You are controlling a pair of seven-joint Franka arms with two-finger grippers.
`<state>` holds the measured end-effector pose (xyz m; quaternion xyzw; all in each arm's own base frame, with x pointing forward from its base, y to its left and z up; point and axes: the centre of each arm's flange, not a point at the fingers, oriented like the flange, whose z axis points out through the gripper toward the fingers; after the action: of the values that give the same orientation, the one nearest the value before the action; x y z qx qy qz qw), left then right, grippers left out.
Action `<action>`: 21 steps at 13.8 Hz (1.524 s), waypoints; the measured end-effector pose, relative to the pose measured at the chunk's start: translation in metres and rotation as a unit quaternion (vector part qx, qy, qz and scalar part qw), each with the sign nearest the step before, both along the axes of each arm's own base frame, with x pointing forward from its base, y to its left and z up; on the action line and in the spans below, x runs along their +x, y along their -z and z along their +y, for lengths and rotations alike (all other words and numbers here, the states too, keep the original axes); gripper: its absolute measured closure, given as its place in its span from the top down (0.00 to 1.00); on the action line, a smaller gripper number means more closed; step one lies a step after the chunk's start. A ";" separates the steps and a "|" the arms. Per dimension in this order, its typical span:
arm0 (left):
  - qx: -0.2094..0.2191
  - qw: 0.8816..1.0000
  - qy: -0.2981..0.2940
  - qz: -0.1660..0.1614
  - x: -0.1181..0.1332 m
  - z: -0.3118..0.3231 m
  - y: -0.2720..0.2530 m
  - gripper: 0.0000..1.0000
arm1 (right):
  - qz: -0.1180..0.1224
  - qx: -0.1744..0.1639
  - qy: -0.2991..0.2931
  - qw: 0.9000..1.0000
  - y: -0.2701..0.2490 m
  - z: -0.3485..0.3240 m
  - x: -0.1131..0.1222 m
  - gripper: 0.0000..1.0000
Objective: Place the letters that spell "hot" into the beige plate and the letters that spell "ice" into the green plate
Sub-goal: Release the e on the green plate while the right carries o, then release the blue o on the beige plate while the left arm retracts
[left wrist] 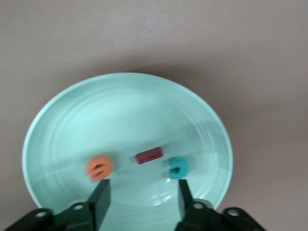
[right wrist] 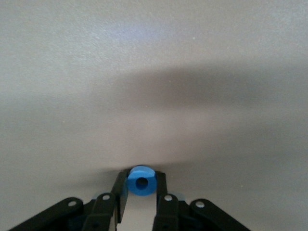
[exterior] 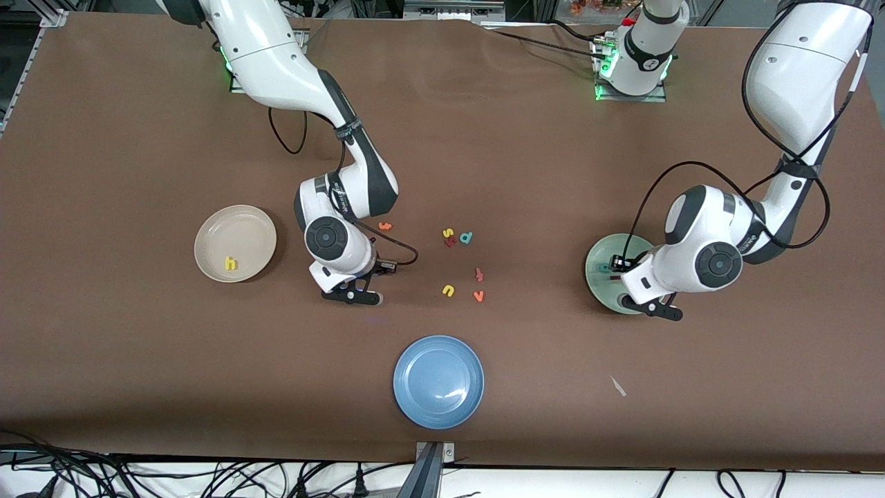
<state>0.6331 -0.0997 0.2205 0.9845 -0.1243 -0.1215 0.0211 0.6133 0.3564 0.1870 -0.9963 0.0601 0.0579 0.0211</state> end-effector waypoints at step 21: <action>0.048 0.997 -0.017 -0.056 -0.015 0.018 -0.371 1.00 | -0.010 -0.037 -0.145 0.989 -0.033 -0.302 -0.064 0.41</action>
<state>0.6185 -0.0813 0.5917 0.9917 -0.1024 -0.0717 -0.0313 0.5491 0.0540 0.2204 -0.9950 -0.0836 0.0486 -0.0235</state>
